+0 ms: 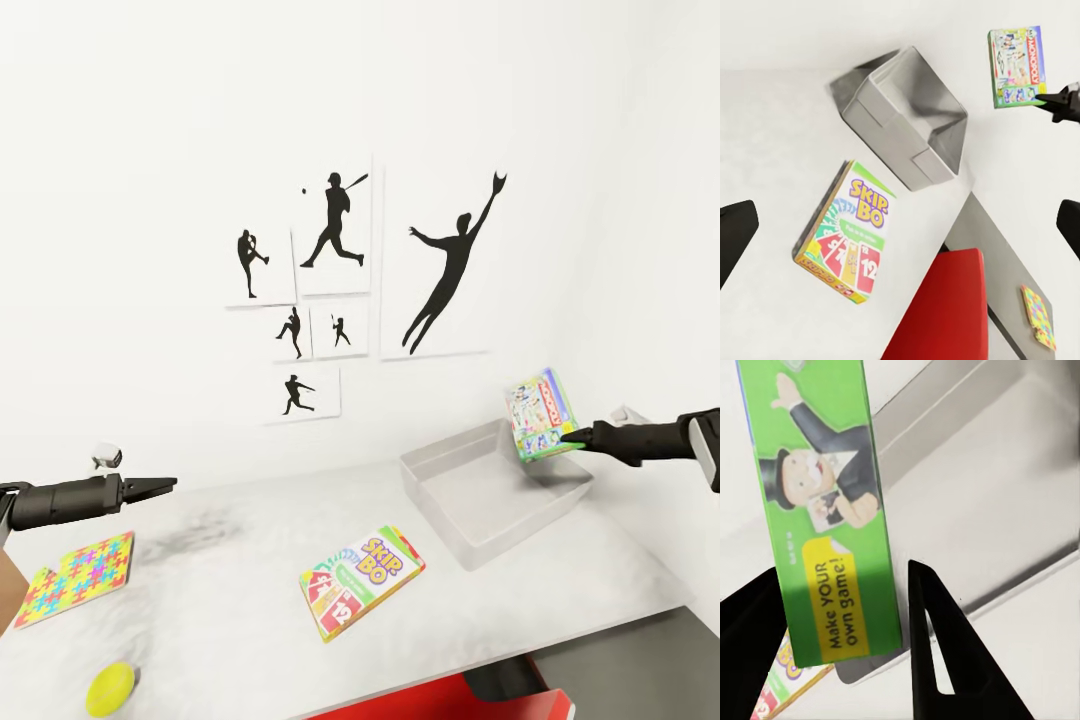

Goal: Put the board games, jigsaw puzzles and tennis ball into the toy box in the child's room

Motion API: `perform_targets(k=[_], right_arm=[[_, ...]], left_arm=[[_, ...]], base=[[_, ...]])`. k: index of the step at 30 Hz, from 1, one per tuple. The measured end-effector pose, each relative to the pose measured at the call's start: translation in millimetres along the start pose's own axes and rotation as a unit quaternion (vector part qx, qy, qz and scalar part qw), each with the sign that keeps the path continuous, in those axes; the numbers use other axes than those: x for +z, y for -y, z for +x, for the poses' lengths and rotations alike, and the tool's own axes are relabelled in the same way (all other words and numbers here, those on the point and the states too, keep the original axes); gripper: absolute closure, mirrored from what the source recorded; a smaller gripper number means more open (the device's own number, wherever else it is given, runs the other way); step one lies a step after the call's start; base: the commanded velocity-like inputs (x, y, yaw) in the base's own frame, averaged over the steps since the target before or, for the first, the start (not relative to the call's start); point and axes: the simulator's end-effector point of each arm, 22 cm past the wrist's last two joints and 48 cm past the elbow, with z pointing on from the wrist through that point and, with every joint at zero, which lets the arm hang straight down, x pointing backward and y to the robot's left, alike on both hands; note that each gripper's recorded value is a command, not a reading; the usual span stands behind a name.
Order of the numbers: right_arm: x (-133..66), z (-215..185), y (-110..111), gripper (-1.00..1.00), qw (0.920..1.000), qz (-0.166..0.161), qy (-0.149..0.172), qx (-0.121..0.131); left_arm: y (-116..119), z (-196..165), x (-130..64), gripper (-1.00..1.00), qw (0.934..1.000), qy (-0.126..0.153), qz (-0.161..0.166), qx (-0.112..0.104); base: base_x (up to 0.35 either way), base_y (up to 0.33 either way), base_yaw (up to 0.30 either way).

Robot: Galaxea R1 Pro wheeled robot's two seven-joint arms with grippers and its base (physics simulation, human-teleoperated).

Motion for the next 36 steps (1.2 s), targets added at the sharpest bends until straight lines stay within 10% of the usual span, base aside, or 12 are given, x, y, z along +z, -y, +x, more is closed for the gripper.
perform_targets(k=[23, 36], right_arm=[[24.2, 5.3, -11.9, 1.00, 0.9995, -0.025, -0.017, 0.008], [36.4, -8.3, -25.7, 1.00, 0.9984, -0.022, -0.051, 0.006]], left_arm=[[11.2, -0.7, 33.0, -1.00, 0.9992, 0.003, 0.036, -0.017], [62.2, -33.7, 36.6, -1.00, 0.9967, 0.022, 0.074, 0.022]], base=[[0.000, -0.003, 0.000], [0.000, 0.000, 0.000]])
